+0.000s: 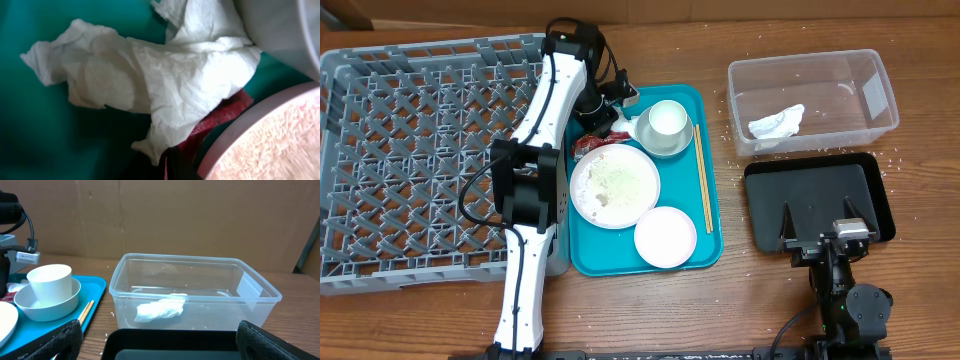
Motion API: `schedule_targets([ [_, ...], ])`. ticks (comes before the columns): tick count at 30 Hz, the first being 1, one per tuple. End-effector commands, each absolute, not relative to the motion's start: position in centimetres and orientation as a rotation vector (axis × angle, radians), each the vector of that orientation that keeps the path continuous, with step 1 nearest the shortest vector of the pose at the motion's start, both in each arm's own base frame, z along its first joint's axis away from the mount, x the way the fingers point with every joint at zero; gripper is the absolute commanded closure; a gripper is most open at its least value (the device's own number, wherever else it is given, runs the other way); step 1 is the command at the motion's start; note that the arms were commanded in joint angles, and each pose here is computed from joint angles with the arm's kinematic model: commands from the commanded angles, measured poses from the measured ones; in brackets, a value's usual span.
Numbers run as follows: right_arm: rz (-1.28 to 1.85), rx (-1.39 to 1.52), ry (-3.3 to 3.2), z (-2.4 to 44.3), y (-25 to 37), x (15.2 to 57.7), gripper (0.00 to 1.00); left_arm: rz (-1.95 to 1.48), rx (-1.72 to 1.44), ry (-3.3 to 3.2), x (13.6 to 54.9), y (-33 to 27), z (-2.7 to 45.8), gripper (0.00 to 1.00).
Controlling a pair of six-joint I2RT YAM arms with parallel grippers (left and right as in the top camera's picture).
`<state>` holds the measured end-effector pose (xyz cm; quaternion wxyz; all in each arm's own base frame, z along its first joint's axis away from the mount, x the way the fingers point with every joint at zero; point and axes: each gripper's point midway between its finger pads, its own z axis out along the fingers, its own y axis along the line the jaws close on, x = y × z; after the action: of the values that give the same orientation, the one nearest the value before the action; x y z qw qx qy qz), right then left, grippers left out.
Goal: Sort waste into correct bins and load items into the dishwasher
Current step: 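Return the left gripper to the tray and grasp the red wrapper, then carry the red wrapper to the clear bin and release it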
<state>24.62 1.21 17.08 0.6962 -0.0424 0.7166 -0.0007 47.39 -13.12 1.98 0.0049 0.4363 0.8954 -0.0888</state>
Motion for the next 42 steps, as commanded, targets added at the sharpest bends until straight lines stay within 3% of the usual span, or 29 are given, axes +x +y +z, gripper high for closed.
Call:
schedule_targets([
  [1, -0.004, -0.093, 1.592, 17.0, 1.2, 24.6, 0.00, -0.275, 1.294, 2.829, 47.9, -13.5, 2.0, 0.89],
  [7, -0.004, -0.093, 1.592, 17.0, 1.2, 24.6, 0.00, -0.248, 1.237, 2.780, 49.3, -13.8, 4.4, 0.96],
  [20, -0.004, -0.093, 1.592, 17.0, 1.2, 24.6, 0.00, -0.212, 0.931, 2.704, 52.5, -14.3, 10.7, 0.96],
  [26, -0.004, -0.093, 1.592, 17.0, 1.2, 24.6, 0.00, -0.244, 0.759, 2.580, 54.0, -15.1, 16.6, 0.96],
  [35, -0.004, -0.093, 1.592, 17.0, 1.2, 24.6, 0.00, -1.042, 0.737, 2.013, 56.1, -27.2, 27.6, 0.96],
  [42, -0.004, -0.093, 1.592, 17.0, 1.2, 24.6, 0.00, -1.106, 0.888, 1.826, 55.1, -36.8, 26.7, 0.96],
])
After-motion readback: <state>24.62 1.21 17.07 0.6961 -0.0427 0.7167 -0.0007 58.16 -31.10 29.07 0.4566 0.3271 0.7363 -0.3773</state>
